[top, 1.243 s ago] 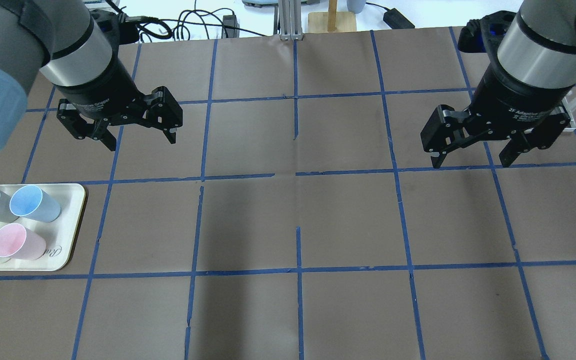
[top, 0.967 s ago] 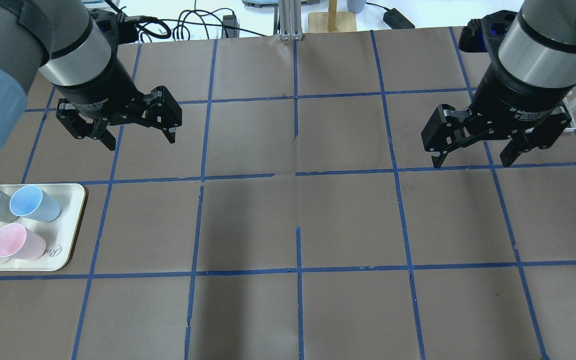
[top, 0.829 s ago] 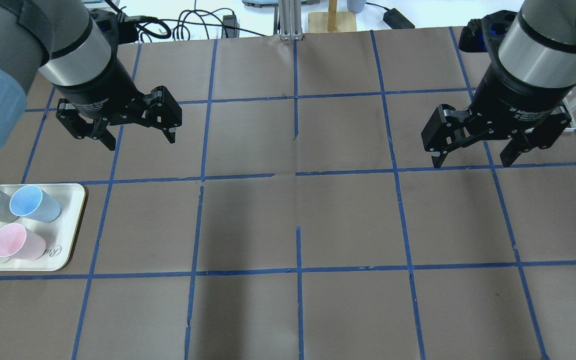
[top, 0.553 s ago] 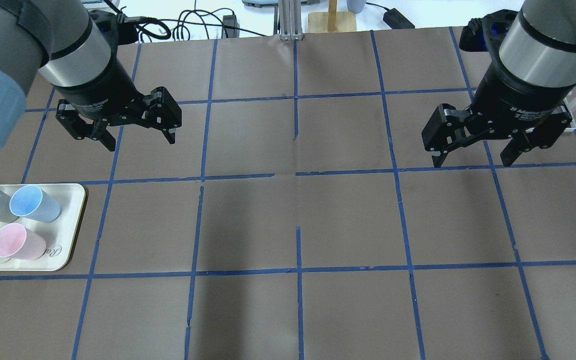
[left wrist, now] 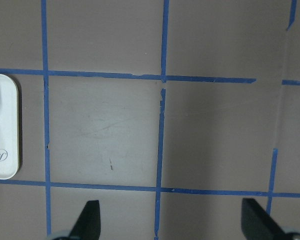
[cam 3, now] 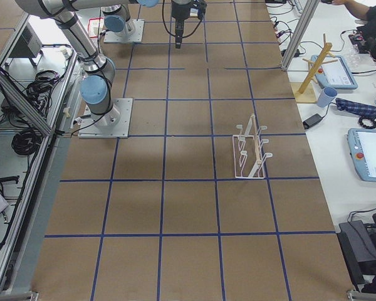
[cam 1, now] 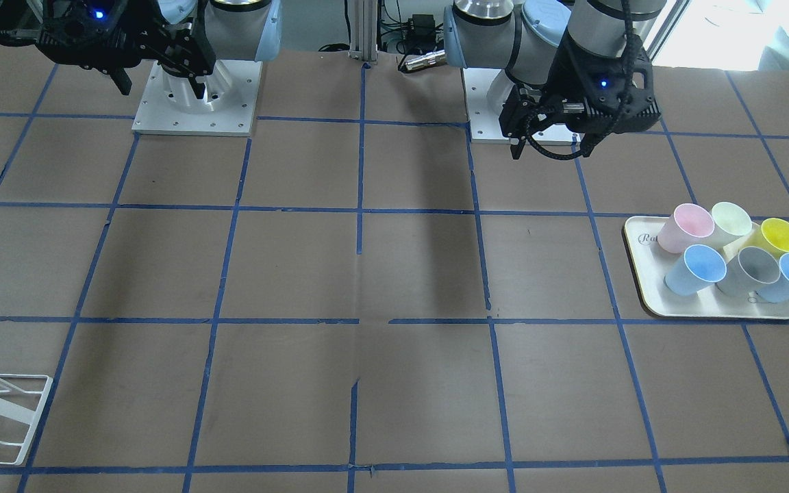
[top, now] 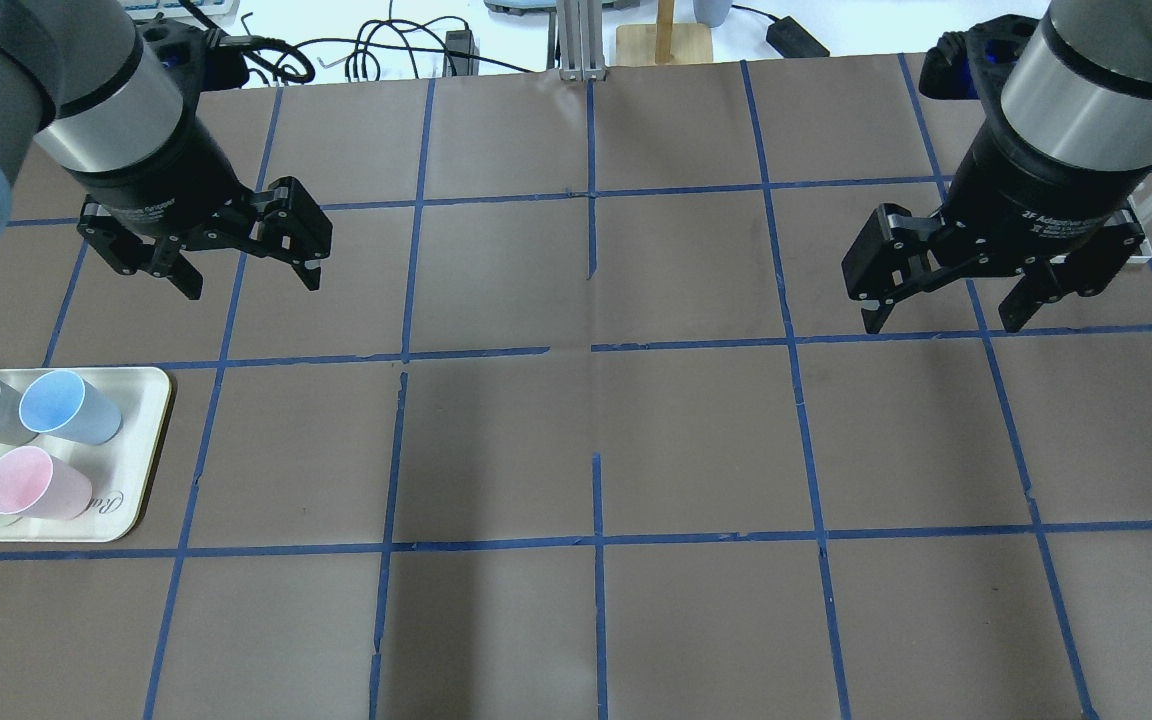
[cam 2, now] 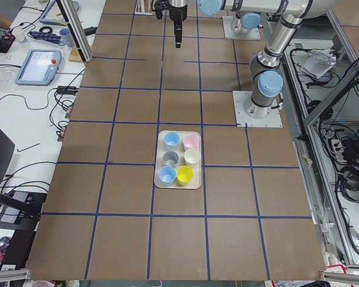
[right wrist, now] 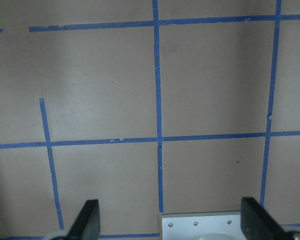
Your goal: Transfer IKEA cup to right arm and place on rack
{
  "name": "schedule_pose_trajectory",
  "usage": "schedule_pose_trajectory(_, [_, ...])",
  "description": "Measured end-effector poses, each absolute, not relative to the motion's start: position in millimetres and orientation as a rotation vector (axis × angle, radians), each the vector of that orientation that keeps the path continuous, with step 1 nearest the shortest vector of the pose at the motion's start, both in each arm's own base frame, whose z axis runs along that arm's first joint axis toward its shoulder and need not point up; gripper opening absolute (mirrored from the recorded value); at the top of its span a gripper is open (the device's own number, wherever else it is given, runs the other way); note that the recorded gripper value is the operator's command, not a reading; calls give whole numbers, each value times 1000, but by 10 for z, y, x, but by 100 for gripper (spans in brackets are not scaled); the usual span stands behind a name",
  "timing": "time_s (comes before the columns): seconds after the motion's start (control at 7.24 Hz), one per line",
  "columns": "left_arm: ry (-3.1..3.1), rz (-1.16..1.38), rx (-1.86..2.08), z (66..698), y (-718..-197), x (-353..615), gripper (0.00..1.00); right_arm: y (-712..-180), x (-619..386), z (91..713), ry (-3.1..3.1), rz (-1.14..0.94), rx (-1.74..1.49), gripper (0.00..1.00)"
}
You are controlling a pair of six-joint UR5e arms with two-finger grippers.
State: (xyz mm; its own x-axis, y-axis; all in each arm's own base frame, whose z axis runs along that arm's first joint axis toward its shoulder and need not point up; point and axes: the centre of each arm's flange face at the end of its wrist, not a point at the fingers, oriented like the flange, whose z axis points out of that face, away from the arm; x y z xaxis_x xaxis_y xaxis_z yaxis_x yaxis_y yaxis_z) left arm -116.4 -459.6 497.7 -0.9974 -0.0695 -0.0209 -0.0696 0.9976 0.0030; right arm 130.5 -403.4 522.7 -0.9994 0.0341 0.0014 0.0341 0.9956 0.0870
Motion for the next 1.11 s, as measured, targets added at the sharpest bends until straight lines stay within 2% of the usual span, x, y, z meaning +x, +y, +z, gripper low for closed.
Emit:
schedule_pose_trajectory(0.55, [3138, 55, -38, 4786, -4722, 79, 100, -4027, 1332, 5223, 3116, 134, 88, 100])
schedule_pose_trajectory(1.11, [3167, 67, 59, 4490, -4614, 1714, 100, -4078, 1560, 5250, 2812, 176, 472, 100])
